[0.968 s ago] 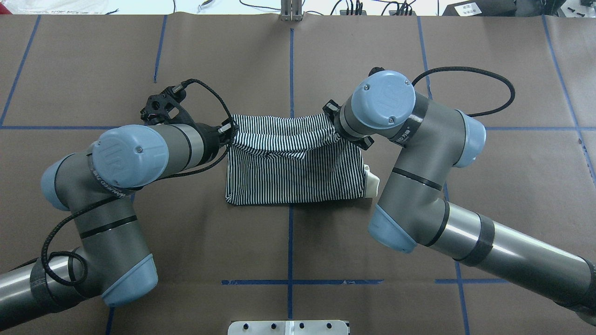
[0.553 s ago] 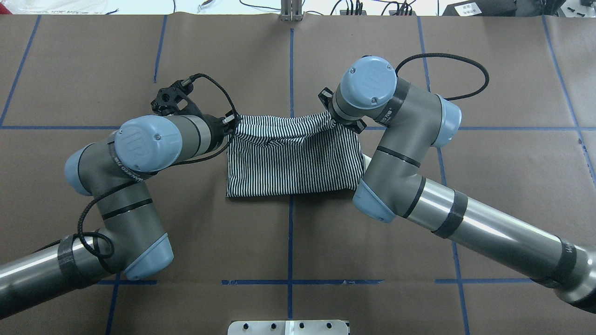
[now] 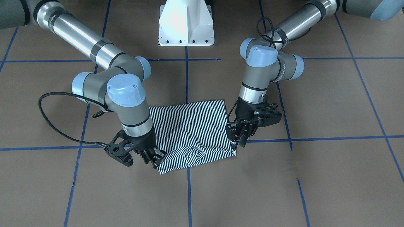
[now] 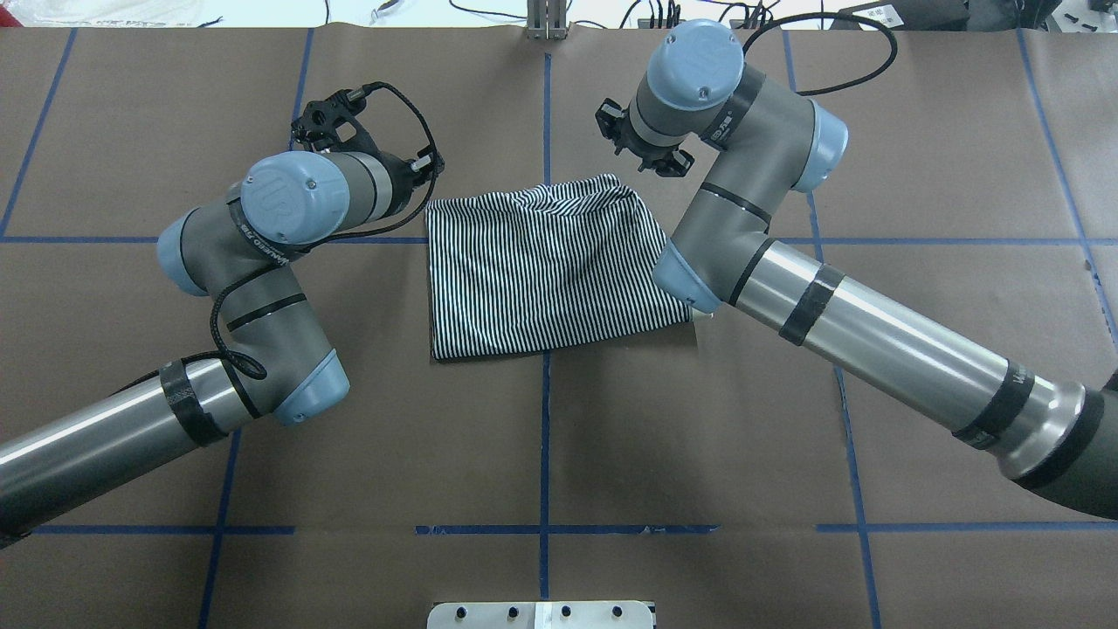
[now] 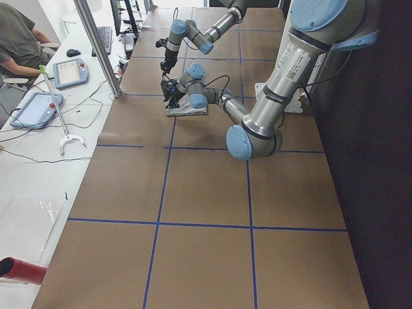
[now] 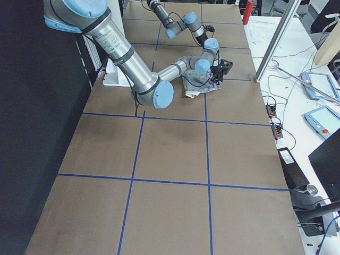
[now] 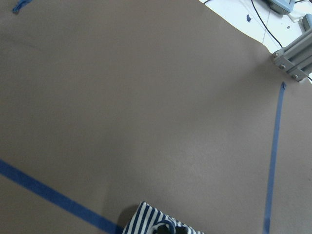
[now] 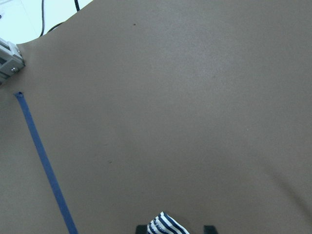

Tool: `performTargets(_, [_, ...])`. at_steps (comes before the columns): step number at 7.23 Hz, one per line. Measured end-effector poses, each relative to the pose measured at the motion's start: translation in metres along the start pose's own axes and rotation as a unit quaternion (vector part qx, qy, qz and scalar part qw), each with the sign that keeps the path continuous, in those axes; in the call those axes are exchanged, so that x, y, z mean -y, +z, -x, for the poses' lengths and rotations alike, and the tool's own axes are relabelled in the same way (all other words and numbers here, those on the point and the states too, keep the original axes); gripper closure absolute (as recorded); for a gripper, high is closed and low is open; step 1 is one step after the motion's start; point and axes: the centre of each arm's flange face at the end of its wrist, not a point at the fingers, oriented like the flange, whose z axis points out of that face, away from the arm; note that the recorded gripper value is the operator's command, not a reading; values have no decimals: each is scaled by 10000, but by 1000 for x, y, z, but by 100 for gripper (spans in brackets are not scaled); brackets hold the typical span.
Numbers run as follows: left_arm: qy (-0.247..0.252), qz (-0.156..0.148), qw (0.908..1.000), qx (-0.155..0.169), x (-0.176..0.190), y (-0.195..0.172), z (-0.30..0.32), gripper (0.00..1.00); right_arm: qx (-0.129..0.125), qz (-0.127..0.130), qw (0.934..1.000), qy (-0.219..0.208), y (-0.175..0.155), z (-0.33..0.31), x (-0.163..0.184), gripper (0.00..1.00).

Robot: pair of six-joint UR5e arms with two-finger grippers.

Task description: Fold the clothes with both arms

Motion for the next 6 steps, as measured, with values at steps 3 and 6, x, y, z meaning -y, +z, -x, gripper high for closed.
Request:
performTargets(3, [3, 337, 9990, -310, 5, -46, 10, 65, 127, 236, 9994, -219, -29, -69, 30, 0])
performTargets(6, [1225, 849, 9885, -261, 30, -98, 93, 65, -48, 555, 9920, -1137, -64, -205, 107, 0])
